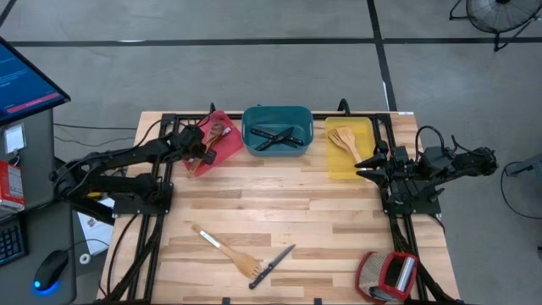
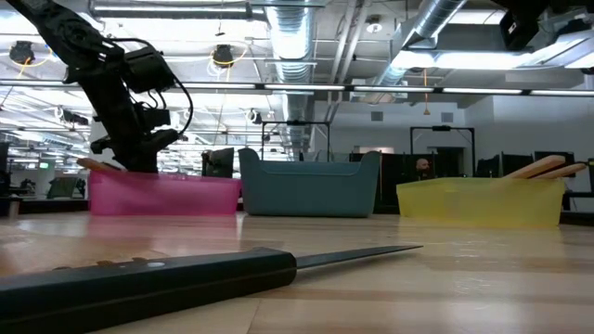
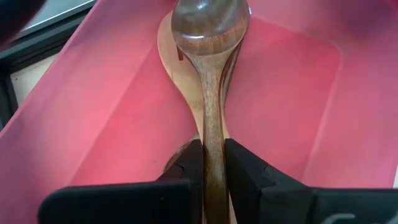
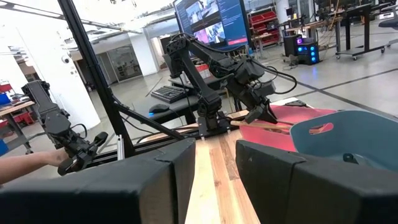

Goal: Pick & Place Kitchen Items
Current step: Put the wooden serving spoon into the red bin

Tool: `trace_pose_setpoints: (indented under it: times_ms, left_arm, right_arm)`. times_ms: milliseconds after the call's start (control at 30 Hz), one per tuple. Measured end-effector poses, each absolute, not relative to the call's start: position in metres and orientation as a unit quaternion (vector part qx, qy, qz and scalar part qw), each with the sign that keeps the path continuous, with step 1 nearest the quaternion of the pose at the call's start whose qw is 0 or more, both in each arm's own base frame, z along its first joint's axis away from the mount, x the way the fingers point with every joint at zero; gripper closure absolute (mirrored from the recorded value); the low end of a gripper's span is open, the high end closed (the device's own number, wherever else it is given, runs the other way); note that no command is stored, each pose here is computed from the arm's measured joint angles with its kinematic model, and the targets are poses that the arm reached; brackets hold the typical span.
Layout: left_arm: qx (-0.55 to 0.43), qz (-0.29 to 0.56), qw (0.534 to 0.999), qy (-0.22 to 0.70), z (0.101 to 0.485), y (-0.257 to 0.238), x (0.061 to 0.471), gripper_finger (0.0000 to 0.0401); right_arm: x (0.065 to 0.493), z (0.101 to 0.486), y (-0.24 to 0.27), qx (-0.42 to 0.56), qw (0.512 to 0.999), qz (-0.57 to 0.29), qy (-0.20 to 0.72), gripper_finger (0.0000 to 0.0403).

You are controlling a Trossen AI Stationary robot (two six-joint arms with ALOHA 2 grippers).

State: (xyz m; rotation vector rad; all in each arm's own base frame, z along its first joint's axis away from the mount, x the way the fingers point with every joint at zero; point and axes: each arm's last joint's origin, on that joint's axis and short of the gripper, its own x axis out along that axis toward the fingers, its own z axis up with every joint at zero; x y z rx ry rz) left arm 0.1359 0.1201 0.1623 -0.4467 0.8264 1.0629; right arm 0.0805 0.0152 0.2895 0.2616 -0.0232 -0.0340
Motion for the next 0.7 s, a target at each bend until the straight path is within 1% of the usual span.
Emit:
trace_pose_setpoints:
  times_ms: [167, 433, 567, 700]
  left_arm:
    - [-0.205, 0.488, 0.759, 0.379, 0.162, 0.120, 0.136, 0.0351]
    - [-0.216, 0.469, 0.771, 0.372, 0.164, 0.120, 0.137, 0.0303]
    - [-0.235, 0.387, 0.831, 0.322, 0.178, 0.115, 0.143, 0.0284]
    - [-0.249, 0.261, 0.901, 0.242, 0.203, 0.101, 0.145, 0.0270]
  right_arm:
    - [0.080, 0.290, 0.015, 0.130, 0.991, -0.017, -0.012, 0.0277]
    - [0.080, 0.290, 0.015, 0.133, 0.991, -0.017, -0.012, 0.0277]
    - [0.080, 0.290, 0.015, 0.133, 0.991, -0.017, -0.012, 0.0277]
    - [0.080, 0.289, 0.015, 0.134, 0.991, -0.017, -0.012, 0.0277]
